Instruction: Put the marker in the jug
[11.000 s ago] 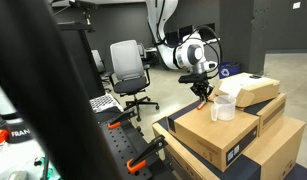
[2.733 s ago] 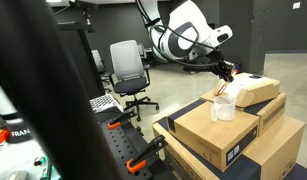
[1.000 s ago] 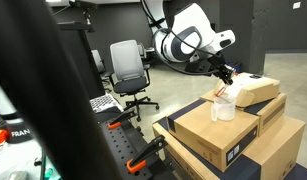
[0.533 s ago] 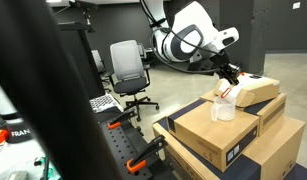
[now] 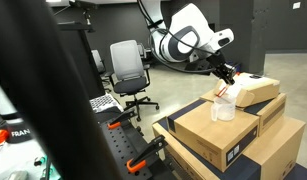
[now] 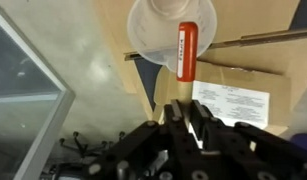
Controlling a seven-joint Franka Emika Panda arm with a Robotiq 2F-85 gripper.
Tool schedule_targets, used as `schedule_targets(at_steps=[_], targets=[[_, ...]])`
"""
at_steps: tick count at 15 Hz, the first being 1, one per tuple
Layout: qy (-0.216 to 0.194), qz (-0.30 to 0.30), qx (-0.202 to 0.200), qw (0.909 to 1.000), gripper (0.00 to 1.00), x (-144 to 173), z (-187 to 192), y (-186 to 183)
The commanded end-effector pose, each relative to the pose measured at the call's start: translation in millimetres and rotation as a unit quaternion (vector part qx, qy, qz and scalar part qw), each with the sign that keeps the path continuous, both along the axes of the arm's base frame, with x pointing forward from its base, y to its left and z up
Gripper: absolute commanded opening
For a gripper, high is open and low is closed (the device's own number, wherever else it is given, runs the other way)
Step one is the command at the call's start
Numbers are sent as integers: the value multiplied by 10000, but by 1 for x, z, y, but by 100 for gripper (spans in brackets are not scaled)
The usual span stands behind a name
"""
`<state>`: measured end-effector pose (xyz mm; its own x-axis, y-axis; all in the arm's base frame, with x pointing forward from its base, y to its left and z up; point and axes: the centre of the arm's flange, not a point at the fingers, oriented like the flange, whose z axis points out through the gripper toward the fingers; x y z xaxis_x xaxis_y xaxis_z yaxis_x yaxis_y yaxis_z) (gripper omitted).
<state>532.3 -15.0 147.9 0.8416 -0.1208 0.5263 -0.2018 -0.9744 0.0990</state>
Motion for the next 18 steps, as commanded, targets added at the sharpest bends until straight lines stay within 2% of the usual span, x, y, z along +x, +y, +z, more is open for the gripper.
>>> schedule_targets(at_steps=[1, 8, 18], targets=[[-55, -24, 38, 10000, 4, -6, -2, 1], [-43, 7, 155, 9999, 4, -4, -4, 0], [-49, -231, -10, 9997, 4, -11, -2, -10]])
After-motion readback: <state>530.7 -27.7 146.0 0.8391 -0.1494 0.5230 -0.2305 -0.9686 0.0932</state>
